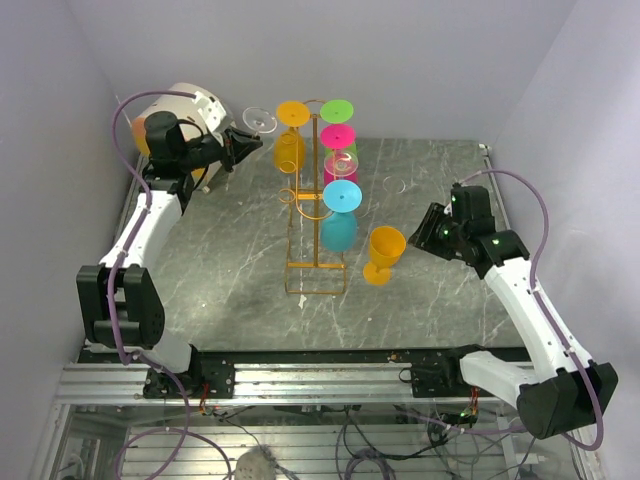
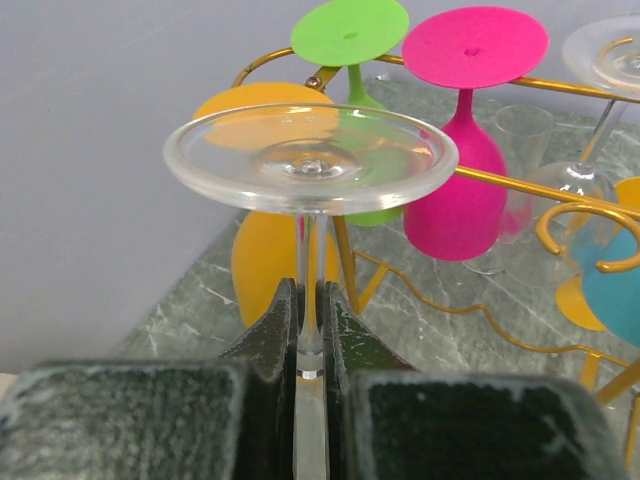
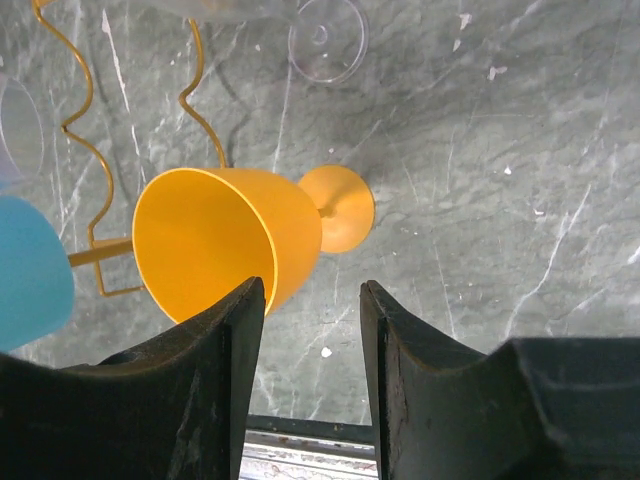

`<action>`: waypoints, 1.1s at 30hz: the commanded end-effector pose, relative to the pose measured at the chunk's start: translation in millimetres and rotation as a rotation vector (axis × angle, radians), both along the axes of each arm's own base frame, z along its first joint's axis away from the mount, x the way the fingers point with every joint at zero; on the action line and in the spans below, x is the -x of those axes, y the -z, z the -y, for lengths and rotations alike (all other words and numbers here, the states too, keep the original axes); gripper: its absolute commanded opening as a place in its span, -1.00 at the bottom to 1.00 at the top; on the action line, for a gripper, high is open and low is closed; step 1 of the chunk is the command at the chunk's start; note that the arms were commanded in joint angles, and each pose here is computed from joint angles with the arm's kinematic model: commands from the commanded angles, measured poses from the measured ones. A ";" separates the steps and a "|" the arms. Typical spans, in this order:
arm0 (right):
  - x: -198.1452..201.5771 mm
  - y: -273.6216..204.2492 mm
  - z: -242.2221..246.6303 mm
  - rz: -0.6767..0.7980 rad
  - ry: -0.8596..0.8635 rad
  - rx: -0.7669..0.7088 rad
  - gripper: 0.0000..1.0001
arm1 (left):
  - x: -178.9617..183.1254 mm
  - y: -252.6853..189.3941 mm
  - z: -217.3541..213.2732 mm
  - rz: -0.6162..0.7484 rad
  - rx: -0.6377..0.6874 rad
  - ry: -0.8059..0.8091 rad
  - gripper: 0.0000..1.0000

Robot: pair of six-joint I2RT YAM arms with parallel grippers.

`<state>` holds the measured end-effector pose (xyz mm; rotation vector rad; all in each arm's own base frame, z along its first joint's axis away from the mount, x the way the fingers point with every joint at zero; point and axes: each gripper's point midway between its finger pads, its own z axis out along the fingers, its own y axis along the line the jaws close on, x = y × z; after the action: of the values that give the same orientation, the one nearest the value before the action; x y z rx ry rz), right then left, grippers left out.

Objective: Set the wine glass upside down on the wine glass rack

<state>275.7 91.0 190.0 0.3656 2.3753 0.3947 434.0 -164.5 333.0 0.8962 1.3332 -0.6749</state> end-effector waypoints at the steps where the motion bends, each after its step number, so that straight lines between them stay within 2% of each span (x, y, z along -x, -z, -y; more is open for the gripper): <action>1: 10.7 3.6 -7.6 -0.027 -0.027 -0.025 -0.15 | -10.9 -11.4 -0.3 0.109 -0.074 -0.025 -0.87; 14: 0.3 22.8 -26.2 -0.050 -0.060 0.002 -0.15 | -6.3 2.3 14.1 0.125 -0.131 0.038 -0.86; 33: 1.4 33.6 -31.9 -0.060 -0.069 -0.008 -0.15 | -10.5 -4.4 42.0 0.152 -0.092 0.109 -0.86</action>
<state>272.4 121.3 156.7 0.3001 2.4655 0.4259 445.1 -196.2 303.5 1.0420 1.3259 -0.6445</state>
